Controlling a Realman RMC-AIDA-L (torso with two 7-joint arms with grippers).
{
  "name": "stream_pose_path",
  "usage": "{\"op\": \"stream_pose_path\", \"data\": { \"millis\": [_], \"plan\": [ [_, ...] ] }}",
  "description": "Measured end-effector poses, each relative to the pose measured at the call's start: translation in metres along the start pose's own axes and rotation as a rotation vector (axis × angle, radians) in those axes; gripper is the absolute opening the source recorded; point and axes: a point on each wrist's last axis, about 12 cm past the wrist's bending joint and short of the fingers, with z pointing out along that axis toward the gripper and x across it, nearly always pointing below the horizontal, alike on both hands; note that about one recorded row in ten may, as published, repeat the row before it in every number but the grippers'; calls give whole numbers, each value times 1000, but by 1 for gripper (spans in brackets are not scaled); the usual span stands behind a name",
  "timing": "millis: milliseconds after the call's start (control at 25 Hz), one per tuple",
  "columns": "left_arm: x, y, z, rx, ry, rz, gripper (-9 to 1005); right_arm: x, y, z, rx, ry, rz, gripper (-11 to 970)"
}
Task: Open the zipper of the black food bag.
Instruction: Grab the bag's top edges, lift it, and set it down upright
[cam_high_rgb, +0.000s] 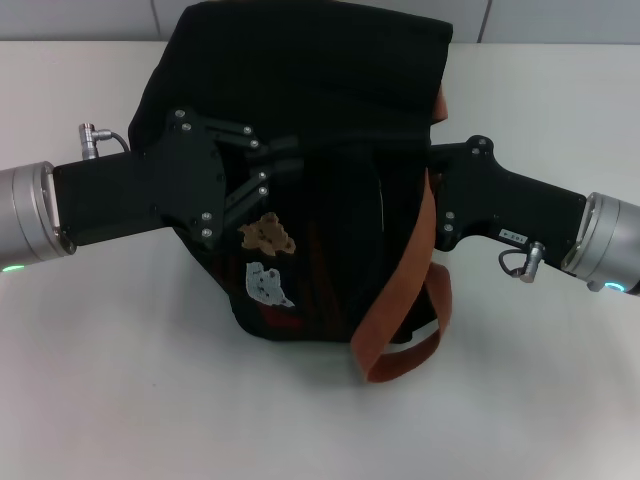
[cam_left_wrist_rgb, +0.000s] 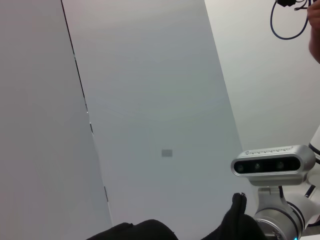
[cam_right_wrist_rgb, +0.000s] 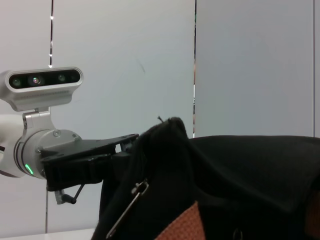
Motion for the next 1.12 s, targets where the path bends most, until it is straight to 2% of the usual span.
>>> {"op": "stream_pose_path", "data": {
  "millis": [280, 400, 800, 1120],
  "plan": [
    [0, 0, 0, -1, -2, 9, 161, 1, 0, -3, 9, 4, 0, 53],
    [0, 0, -1, -5, -1, 10, 162, 2, 0, -5, 19, 2, 0, 1],
    [0, 2, -5, -33, 0, 15, 167, 10, -5, -7, 81, 61, -1, -2],
    [-1, 7, -19, -128, -15, 16, 170, 16, -8, -8, 114, 103, 3, -1]
  ]
}}
